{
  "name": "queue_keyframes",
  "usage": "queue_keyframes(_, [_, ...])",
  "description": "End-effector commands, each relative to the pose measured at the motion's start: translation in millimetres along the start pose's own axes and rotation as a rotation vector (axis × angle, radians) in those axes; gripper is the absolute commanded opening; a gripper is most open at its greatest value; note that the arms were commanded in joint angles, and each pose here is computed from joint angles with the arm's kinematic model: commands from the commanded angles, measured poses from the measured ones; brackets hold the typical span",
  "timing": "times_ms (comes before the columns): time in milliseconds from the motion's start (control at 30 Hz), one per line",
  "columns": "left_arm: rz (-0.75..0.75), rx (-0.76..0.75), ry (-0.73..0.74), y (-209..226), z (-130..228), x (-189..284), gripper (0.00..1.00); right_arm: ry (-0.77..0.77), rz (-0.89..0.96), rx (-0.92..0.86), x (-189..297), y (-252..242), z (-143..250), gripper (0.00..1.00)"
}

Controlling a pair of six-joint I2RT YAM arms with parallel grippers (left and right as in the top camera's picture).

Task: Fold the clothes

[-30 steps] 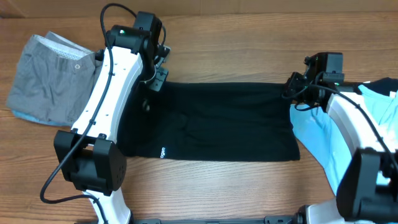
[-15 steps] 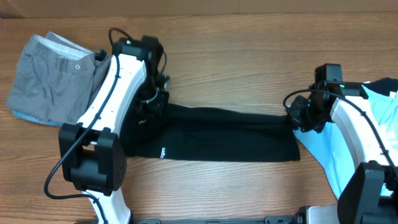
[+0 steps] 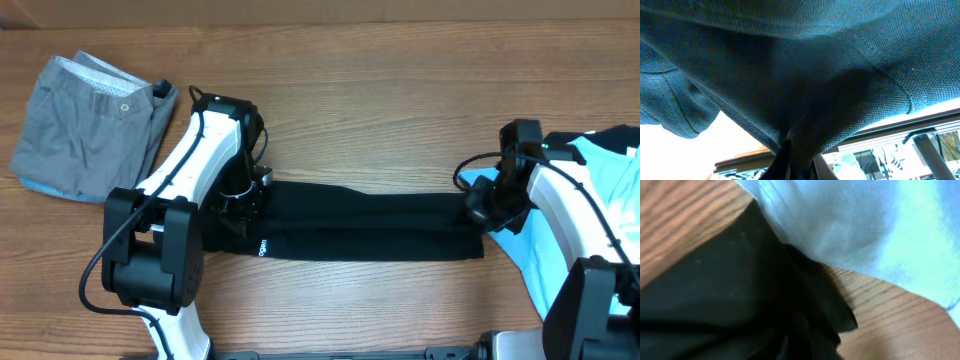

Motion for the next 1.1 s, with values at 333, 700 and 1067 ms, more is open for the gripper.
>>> queue_keyframes(333, [-0.001, 0.027, 0.016, 4.1, 5.1, 0.4, 0.13, -0.019, 0.036, -0.011, -1.3, -5.0, 1.0, 0.40])
queue_keyframes(700, [-0.032, 0.054, 0.000, 7.1, 3.0, 0.7, 0.37, -0.058, -0.161, 0.033, -20.0, 11.7, -2.2, 0.40])
queue_keyframes(1067, [0.002, 0.157, -0.062, 20.7, -9.7, 2.4, 0.40, -0.040, 0.073, -0.090, -20.4, -11.8, 6.2, 0.04])
Point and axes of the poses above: each gripper's point midway between its finger pads, its own x axis back along the fingers, its own y axis along the line the jaws close on, z = x × y, the point moved 8 cm from there along x, back along the fingers, and after that the axes turned 13 degrees about x, right-handed, at the moved point
